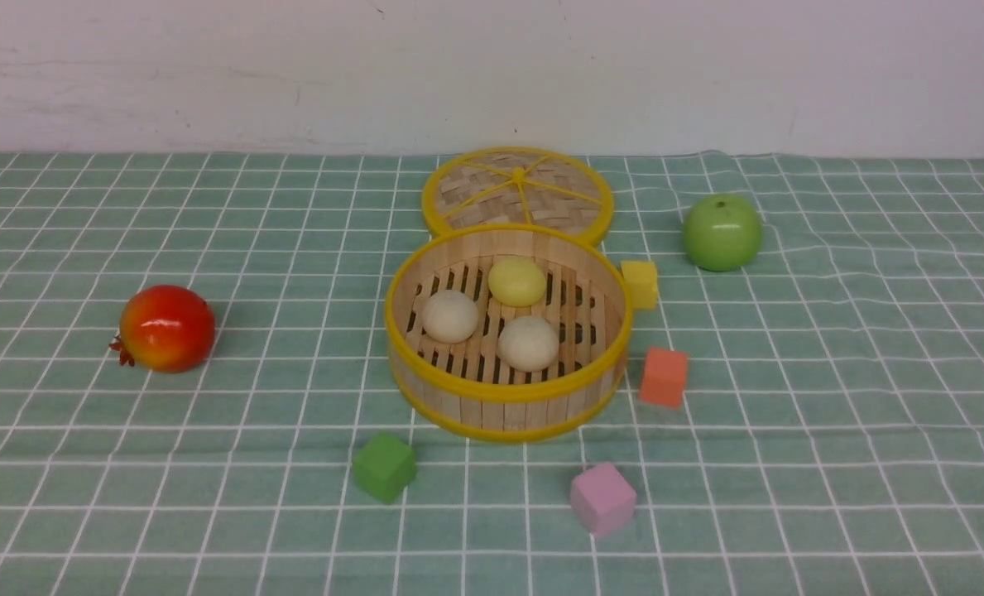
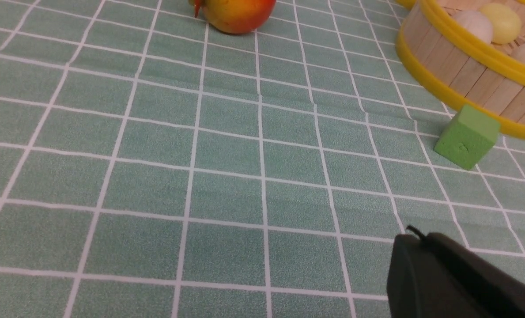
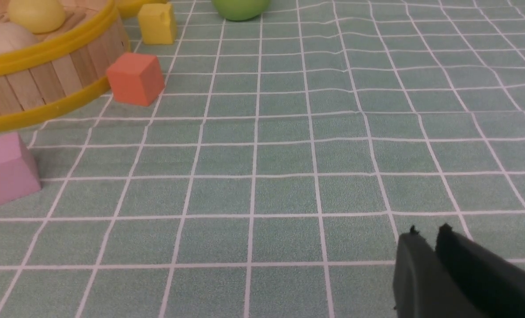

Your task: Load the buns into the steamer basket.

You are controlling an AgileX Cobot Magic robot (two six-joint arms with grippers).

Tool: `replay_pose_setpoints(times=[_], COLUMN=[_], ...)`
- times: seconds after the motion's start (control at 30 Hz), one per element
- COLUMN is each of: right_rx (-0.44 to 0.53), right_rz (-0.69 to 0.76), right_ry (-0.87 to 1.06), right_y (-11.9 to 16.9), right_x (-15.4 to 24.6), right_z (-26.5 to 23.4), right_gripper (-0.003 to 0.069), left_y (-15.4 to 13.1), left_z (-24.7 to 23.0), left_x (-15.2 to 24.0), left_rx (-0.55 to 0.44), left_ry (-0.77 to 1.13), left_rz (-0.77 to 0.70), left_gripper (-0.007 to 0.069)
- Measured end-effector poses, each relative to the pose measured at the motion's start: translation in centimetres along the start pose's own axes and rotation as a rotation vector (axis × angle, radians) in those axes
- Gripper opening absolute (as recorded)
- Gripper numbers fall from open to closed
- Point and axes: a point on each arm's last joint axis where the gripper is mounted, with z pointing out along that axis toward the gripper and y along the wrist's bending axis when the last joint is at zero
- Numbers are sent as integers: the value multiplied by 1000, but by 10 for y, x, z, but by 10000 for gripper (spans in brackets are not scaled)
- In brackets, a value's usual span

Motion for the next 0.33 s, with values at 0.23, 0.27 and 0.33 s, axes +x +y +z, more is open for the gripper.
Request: replay_pose_setpoints(times=[0.23, 0.27, 0.33], right_rx=[0, 0, 0], right_rz=[0, 0, 0], right_ry=[0, 0, 0], right_y=[0, 0, 0], right_x=[0, 0, 0], right_z=[0, 0, 0], right_gripper=[78, 81, 83], left_y=[0, 0, 0], left_z=[0, 0, 0], left_x=[0, 0, 0], left_rx=[0, 0, 0], left_ry=[0, 0, 0], left_rz=[0, 0, 0], left_gripper=[-13, -13, -11])
